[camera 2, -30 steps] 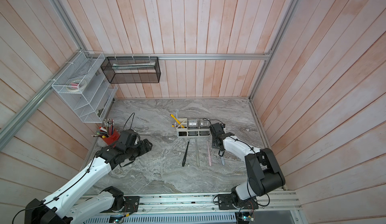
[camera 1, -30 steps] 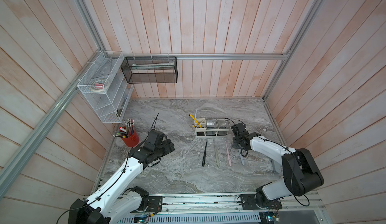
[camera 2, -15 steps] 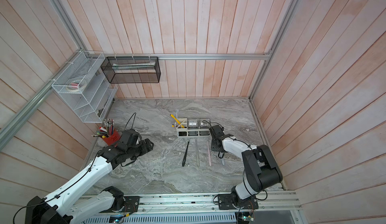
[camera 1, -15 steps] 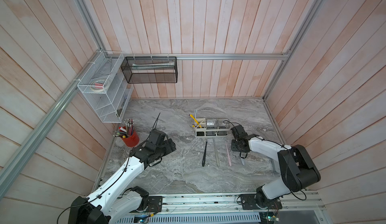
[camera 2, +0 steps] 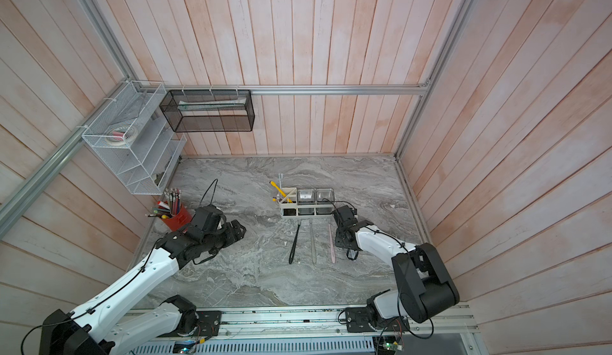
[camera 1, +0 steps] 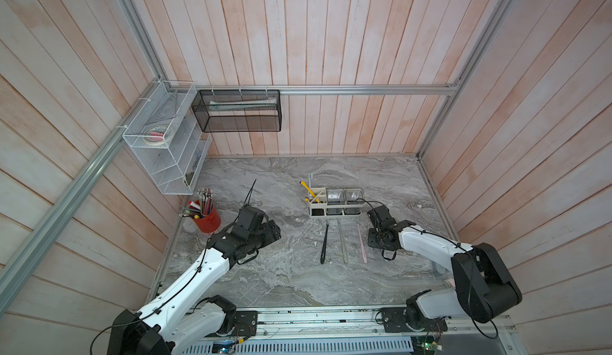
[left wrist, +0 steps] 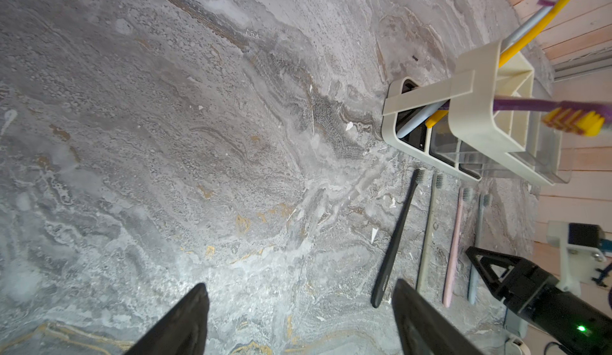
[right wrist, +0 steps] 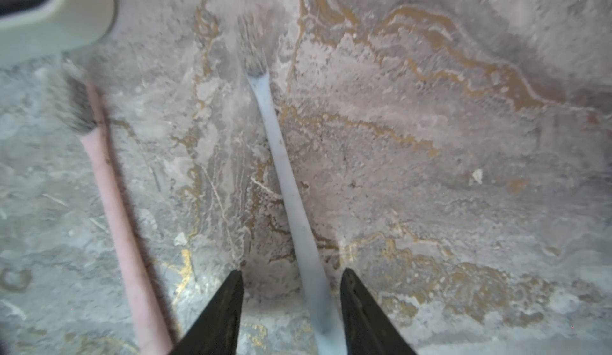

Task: Place the toothbrush into the toothbrush holder
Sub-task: Pick up the toothbrush from the center of the board.

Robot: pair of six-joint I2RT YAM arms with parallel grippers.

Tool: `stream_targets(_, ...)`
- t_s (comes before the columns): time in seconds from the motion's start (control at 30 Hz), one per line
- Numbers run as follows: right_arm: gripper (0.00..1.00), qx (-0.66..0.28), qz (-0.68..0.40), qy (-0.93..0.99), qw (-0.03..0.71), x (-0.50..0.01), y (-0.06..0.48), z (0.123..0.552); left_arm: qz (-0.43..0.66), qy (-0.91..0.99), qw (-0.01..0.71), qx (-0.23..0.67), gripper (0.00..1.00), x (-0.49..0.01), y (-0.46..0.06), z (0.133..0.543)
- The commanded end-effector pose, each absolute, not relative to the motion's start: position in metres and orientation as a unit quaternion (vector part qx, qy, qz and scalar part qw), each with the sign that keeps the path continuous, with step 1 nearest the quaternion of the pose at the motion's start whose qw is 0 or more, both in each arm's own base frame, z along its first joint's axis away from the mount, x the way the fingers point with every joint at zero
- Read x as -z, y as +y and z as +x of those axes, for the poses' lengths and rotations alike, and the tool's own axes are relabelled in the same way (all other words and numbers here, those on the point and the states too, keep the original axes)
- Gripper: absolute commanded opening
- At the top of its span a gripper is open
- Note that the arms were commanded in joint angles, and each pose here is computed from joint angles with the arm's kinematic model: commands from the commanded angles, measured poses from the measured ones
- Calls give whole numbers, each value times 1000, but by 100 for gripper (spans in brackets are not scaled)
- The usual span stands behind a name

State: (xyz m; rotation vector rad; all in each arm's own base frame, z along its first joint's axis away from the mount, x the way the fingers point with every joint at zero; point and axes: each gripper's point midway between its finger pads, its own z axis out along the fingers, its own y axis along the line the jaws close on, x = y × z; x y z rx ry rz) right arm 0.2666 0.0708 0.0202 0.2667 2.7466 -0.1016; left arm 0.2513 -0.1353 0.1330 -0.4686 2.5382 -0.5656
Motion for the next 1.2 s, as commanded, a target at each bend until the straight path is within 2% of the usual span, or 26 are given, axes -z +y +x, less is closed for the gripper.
stream_targets(0.0, 49, 46, 109, 978, 173, -13, 64, 256, -169, 928, 254, 213, 88, -138, -138, 254)
stream_targets(0.13, 46, 52, 113, 979, 164, -8, 60, 256, -168, 929, 254, 212, 88, -138, -139, 255)
stream_targets(0.4, 24, 35, 121, 981, 150, -1, 57, 256, -173, 934, 249, 191, 88, -133, -133, 254)
stream_targets(0.7, 13, 34, 122, 979, 158, -6, 57, 257, -181, 933, 236, 203, 89, -133, -140, 256)
stream_targets(0.93, 6, 20, 135, 969, 207, -37, 56, 265, -175, 930, 232, 226, 90, -141, -152, 264)
stream_targets(1.17, 7, -43, 108, 948, 296, -117, 72, 281, -162, 920, 229, 273, 90, -158, -174, 277)
